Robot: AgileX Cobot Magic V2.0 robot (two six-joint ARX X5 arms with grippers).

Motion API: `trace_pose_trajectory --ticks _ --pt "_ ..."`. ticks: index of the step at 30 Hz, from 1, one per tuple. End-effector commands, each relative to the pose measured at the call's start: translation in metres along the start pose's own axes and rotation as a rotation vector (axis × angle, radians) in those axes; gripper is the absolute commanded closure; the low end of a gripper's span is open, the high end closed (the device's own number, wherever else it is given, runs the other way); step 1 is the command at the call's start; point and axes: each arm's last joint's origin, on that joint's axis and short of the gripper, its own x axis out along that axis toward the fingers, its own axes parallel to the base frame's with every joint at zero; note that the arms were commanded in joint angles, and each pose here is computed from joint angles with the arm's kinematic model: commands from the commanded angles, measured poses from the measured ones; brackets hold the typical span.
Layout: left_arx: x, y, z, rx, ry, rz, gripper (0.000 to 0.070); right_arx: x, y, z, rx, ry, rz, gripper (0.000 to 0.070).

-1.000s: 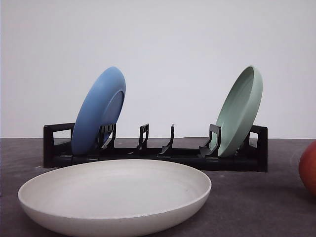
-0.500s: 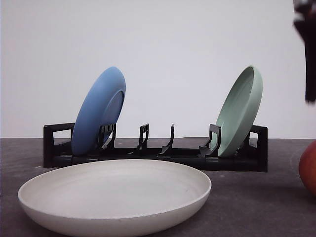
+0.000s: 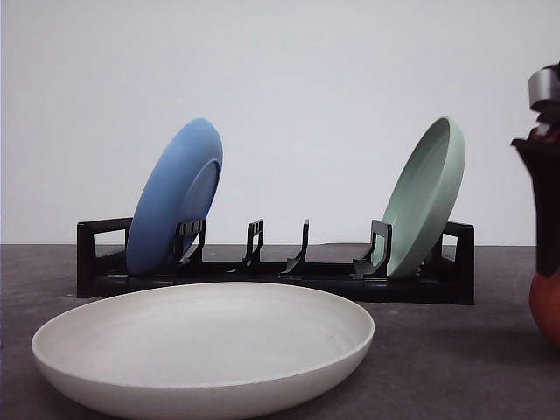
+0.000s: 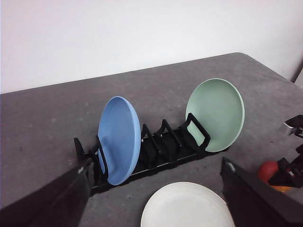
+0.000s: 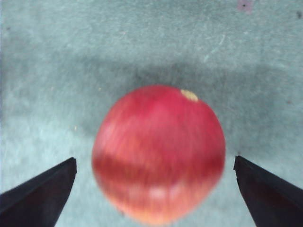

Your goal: Place pomegranate in white plate

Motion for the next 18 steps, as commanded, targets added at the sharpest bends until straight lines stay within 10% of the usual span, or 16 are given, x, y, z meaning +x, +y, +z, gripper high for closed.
trace_pose_trajectory --ticks 1,10,18 --pt "0.000 -0.003 0.003 0.006 -0.005 -0.019 0.0186 0.005 0.001 0.004 0.022 -0.002 -0.001 0.0011" --pt "0.000 -0.003 0.003 0.006 -0.005 -0.019 0.0188 0.026 0.000 0.009 0.041 0.065 -0.017 0.0024" --pt "0.000 -0.003 0.003 0.006 -0.010 -0.008 0.0188 0.026 0.005 0.008 0.028 0.063 -0.006 0.0236"
